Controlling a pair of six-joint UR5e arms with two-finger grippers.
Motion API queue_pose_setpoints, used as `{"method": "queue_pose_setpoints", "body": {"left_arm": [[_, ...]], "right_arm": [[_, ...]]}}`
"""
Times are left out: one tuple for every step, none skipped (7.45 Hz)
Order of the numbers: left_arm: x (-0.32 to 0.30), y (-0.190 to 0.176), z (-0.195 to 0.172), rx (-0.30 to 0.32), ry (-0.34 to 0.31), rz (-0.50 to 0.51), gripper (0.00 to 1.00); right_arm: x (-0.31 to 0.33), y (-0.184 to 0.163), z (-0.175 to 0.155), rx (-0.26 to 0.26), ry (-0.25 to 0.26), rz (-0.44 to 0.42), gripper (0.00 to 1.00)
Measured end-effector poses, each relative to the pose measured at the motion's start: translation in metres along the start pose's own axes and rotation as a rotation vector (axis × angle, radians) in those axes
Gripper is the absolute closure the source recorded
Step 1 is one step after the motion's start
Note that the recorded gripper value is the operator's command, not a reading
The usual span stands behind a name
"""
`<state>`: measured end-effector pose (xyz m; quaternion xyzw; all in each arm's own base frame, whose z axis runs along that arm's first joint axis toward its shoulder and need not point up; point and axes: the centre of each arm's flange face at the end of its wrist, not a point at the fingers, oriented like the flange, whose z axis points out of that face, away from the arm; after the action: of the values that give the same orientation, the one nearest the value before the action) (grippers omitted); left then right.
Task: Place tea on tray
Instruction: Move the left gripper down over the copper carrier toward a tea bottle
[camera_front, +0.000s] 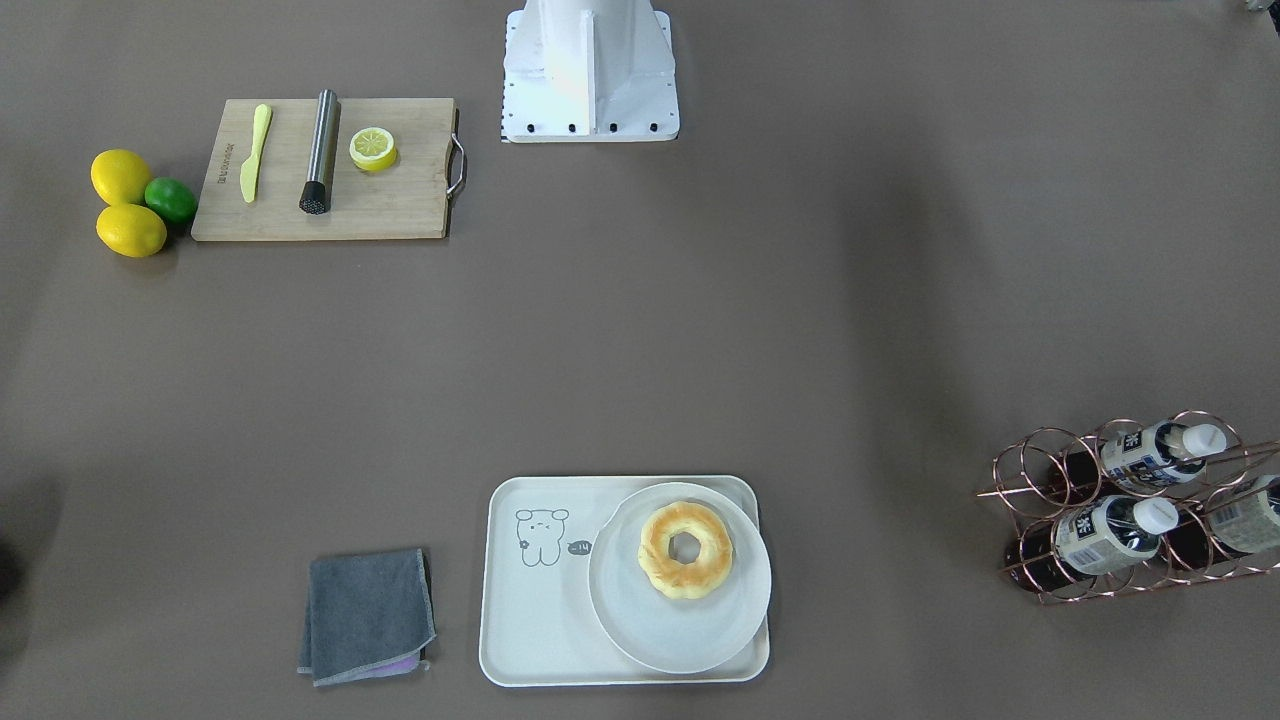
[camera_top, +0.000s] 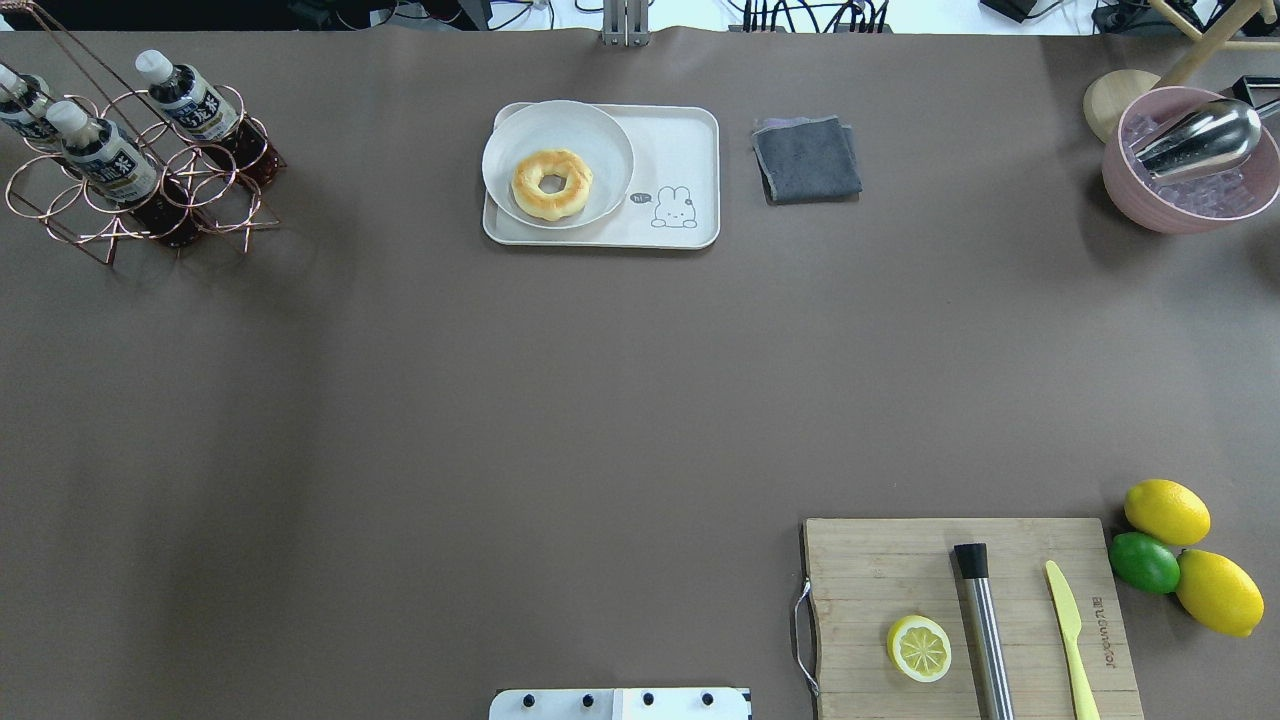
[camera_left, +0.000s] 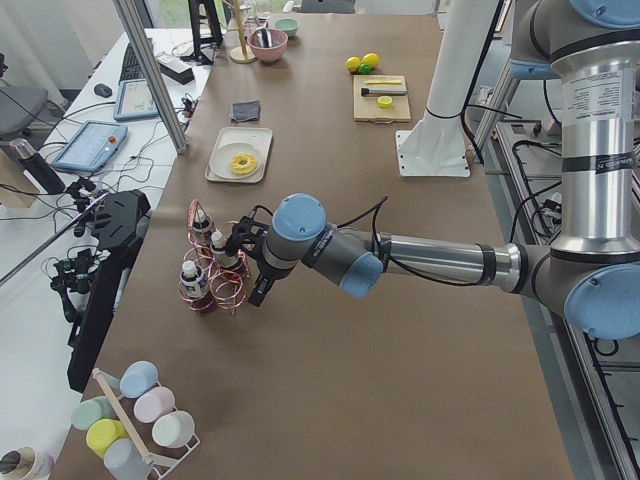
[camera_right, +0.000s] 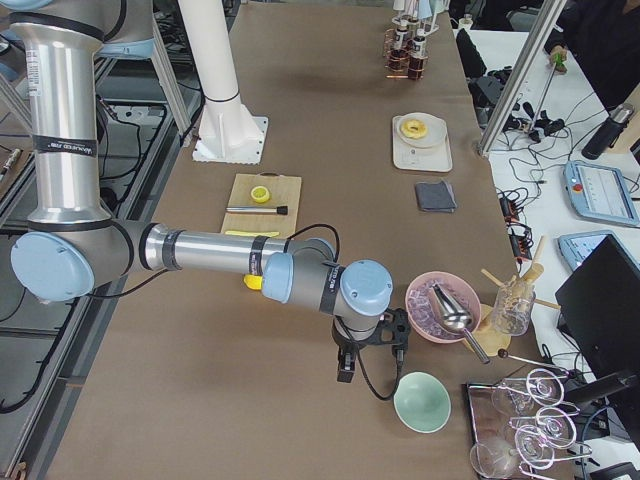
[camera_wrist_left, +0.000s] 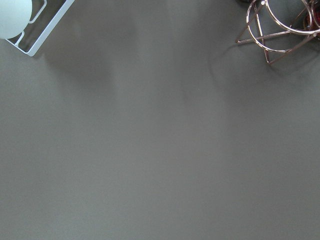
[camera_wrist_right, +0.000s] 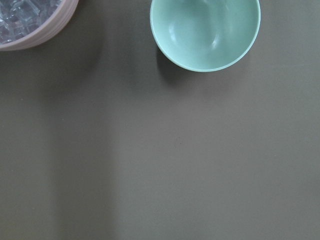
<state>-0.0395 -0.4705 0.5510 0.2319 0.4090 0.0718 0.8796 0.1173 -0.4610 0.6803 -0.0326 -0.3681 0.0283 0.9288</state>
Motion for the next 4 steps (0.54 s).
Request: {"method": "queue_pose_setpoints", "body": {"left_arm": [[0.025, -0.015, 0.002, 0.021, 0.02, -0.017, 0.02], [0.041, -0.025, 0.005, 0.031, 0.019, -0.018, 0.02], [0.058, -0.041, 0.013, 0.02, 0.012, -0.014, 0.02], [0.077, -0.057, 0.027, -0.001, 0.001, 0.01, 0.02]], "right_arm": [[0.0, 0.0, 0.0, -0.001, 0.0, 0.009, 0.0], [0.001, -0.001, 0.001, -0.002, 0.0, 0.013, 0.0], [0.001, -0.001, 0.001, -0.003, 0.0, 0.016, 0.0], [0.001, -0.002, 0.0, -0.001, 0.0, 0.02, 0.0]]}}
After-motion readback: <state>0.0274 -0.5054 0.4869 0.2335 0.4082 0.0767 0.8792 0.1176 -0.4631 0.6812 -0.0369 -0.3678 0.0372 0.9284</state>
